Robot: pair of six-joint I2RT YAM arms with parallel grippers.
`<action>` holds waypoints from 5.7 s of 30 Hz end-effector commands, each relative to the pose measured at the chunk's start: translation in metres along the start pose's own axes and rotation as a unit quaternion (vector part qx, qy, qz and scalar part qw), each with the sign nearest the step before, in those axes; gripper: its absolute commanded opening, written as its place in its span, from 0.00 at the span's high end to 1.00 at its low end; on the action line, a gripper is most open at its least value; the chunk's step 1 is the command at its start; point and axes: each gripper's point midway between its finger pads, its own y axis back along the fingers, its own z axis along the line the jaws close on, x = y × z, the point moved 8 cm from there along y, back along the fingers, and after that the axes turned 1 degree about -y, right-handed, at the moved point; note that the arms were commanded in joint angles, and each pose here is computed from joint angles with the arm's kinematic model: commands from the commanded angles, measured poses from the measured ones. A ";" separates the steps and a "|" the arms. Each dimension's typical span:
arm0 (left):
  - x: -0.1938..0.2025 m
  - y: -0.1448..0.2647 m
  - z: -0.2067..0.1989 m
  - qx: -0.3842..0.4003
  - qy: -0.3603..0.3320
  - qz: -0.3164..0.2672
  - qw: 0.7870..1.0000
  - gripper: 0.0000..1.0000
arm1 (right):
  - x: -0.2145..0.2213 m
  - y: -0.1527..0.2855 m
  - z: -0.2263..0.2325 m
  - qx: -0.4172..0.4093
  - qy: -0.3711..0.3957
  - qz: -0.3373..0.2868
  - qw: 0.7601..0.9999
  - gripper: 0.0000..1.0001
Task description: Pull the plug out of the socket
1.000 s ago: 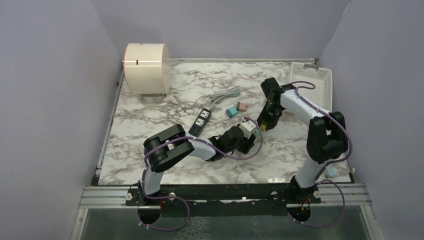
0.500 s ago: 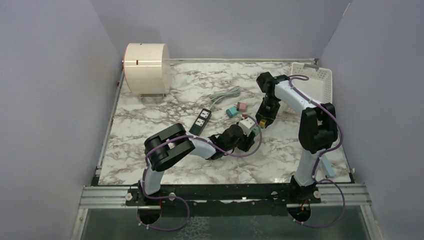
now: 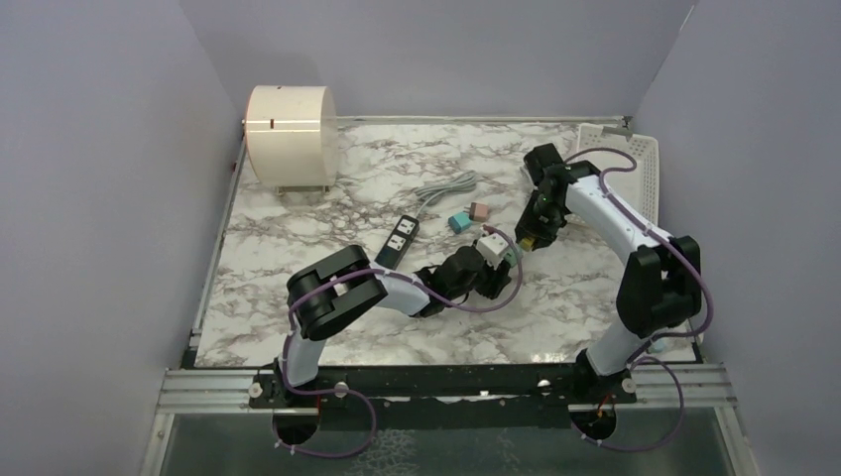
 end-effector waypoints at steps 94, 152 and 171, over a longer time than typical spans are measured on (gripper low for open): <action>0.071 0.016 0.012 -0.004 -0.005 0.247 0.969 1.00 | -0.014 0.032 0.013 -0.151 0.002 -0.122 0.981 0.99; 0.035 0.123 0.028 0.030 -0.034 0.167 0.985 1.00 | -0.089 -0.123 0.099 -0.384 0.259 -0.094 0.881 0.94; 0.024 0.105 0.036 0.043 -0.062 0.180 0.981 1.00 | -0.083 -0.102 0.079 -0.328 0.240 -0.123 0.905 0.46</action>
